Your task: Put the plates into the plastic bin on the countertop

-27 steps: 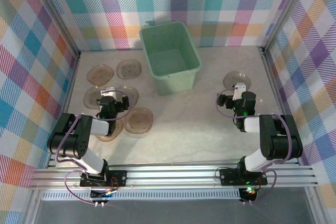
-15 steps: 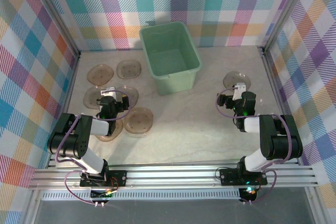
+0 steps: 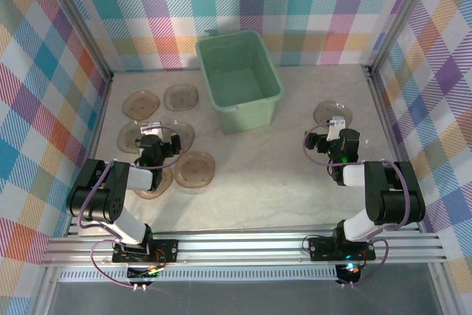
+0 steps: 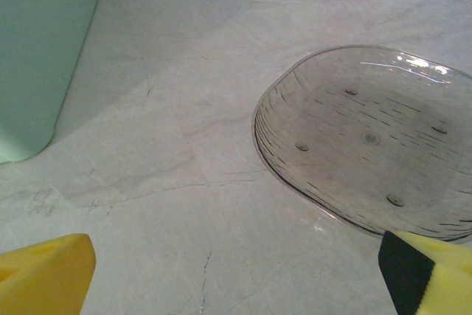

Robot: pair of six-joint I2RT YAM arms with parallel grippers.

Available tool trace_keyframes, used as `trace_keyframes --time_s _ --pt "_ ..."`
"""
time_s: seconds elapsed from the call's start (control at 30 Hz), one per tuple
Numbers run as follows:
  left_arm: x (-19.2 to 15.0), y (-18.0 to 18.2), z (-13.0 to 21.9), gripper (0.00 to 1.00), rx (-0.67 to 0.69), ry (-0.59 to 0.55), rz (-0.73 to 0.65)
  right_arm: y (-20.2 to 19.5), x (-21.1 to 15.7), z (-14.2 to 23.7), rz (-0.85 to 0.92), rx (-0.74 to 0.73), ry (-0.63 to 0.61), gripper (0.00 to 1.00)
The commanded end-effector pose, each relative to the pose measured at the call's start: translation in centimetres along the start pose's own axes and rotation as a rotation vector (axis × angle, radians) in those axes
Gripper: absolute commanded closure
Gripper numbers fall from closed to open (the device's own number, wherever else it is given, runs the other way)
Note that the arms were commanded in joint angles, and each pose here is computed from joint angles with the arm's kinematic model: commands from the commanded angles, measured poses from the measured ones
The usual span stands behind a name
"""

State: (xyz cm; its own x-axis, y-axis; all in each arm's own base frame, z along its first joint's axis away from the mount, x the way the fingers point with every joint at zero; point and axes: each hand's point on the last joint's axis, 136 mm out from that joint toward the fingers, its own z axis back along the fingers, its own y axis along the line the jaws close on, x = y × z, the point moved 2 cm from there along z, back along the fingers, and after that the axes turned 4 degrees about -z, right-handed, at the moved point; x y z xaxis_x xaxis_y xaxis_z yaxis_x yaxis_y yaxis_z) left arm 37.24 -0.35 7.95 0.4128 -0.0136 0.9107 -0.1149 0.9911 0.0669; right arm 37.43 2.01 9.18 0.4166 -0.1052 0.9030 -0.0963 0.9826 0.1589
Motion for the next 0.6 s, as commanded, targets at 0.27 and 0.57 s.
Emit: trace_keyframes --time_s 0.27,0.57 --pt "1.6 0.2 -0.1 0.00 -0.005 -0.046 0.028 0.2 1.0 0.0 -0.009 0.017 -0.031 0.01" --pt "5.8 1.4 1.9 0.00 0.038 -0.012 0.065 1.0 3.5 3.3 -0.074 0.008 0.030 0.00"
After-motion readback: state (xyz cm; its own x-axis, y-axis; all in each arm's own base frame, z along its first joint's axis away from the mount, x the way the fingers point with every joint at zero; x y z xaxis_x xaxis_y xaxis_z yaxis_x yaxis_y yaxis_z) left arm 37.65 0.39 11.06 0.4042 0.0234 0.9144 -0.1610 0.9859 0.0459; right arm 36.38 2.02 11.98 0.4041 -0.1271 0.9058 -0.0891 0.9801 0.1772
